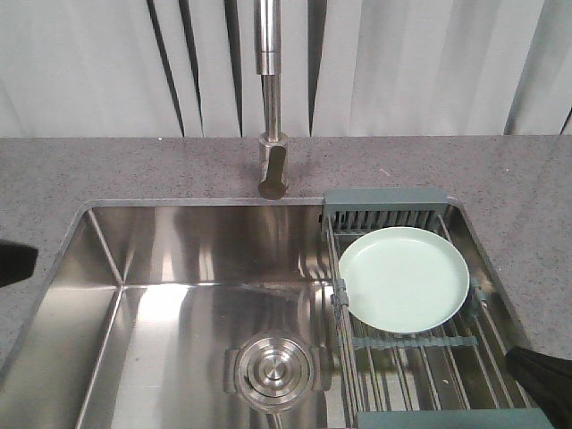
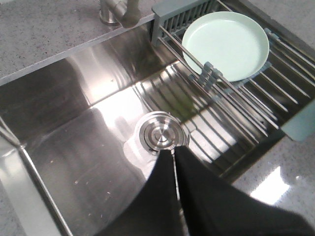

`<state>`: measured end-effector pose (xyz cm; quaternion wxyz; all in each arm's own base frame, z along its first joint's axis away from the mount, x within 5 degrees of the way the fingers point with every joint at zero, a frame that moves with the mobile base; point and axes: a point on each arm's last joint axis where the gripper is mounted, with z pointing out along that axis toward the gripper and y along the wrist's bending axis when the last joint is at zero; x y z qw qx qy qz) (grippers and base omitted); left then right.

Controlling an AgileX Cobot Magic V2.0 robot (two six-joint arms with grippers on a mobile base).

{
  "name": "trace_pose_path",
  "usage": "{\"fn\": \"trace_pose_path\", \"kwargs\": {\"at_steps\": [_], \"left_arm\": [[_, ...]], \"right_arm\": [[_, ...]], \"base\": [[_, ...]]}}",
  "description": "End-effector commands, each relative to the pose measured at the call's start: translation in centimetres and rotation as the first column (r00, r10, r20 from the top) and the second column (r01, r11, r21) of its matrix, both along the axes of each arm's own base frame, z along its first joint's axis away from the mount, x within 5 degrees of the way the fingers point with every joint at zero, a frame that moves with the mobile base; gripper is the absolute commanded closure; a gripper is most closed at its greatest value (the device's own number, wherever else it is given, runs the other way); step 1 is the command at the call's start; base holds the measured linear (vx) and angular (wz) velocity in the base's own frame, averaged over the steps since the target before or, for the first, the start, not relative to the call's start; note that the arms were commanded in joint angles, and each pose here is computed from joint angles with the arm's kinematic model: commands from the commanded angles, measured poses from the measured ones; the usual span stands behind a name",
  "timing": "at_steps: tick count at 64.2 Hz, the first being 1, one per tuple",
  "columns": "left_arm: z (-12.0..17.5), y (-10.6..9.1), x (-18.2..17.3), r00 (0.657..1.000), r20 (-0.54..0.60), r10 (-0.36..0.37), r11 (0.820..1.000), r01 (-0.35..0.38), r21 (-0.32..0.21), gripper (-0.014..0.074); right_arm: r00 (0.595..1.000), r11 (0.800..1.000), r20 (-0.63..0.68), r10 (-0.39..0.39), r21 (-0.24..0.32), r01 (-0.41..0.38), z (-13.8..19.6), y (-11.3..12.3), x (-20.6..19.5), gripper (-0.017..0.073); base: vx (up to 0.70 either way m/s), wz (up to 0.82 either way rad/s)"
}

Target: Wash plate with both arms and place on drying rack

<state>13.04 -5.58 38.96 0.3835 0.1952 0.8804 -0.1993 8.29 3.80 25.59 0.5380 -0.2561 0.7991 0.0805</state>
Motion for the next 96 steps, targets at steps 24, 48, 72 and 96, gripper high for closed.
{"fn": "trace_pose_path", "kwargs": {"at_steps": [24,48,72,96], "left_arm": [[3.0,2.4,-10.6,0.879,0.470,0.074,0.997,-0.081,-0.004,0.0600],[-8.0,3.5,-4.3,0.814,0.498,0.299,0.948,-0.312,-0.059,0.0600],[-17.1,4.4,-4.6,0.735,0.555,0.389,0.910,-0.401,-0.107,0.0600],[-17.8,5.4,-7.3,0.563,0.702,0.436,0.872,-0.458,-0.175,0.0600]], "right_arm": [[0.998,0.999,0.062,-0.028,0.025,0.027,1.2,-0.1,0.3,0.0565],[0.998,0.999,0.062,-0.028,0.025,0.027,1.2,-0.1,0.3,0.0564],[0.998,0.999,0.062,-0.028,0.025,0.027,1.2,-0.1,0.3,0.0564],[0.998,0.999,0.062,-0.028,0.025,0.027,1.2,-0.1,0.3,0.0564]], "base": [[0.00,0.00],[0.00,0.00],[0.00,0.00],[0.00,0.00]]}}
